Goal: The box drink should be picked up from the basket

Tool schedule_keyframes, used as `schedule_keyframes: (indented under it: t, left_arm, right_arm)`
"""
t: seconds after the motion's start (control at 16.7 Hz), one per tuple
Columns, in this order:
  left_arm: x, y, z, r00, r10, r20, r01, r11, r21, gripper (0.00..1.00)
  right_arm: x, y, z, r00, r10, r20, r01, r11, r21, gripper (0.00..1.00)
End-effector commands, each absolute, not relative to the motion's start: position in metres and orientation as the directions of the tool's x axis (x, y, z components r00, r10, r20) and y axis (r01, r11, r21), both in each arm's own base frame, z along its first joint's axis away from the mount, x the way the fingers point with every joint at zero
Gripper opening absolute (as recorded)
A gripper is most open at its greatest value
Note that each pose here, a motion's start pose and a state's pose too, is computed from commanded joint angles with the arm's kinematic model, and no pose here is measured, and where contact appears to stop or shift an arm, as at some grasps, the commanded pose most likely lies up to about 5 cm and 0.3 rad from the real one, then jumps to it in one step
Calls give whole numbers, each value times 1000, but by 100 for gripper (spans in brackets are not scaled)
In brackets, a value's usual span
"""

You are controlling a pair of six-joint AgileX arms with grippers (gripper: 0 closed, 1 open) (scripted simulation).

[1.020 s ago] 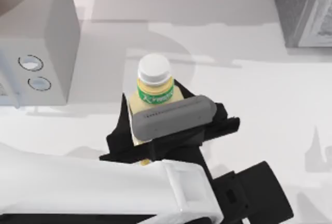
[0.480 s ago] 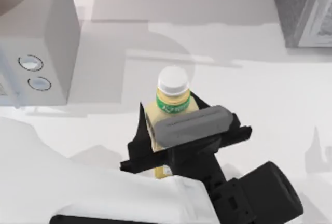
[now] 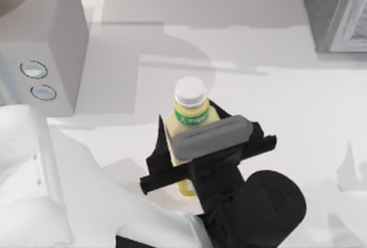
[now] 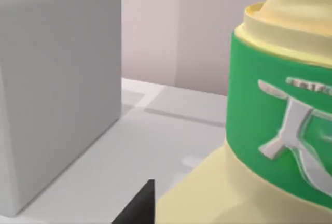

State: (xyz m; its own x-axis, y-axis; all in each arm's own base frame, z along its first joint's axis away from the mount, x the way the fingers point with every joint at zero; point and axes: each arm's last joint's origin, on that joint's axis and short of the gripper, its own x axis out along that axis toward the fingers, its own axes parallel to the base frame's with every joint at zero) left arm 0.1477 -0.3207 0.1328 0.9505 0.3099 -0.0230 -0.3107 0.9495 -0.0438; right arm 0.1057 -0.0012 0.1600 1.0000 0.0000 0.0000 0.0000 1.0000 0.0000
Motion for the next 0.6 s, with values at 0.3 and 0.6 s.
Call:
schedule_keyframes:
  t: [0.3, 0.6]
  left_arm:
    - [158, -300, 136, 954, 299, -8, -299, 953, -46, 0]
    - [162, -284, 137, 956, 294, 15, -294, 956, -1, 0]
  right_arm:
    - [106, -1, 160, 1000, 0, 0, 0, 1000, 0, 100]
    - [106, -1, 160, 1000, 0, 0, 0, 1000, 0, 100]
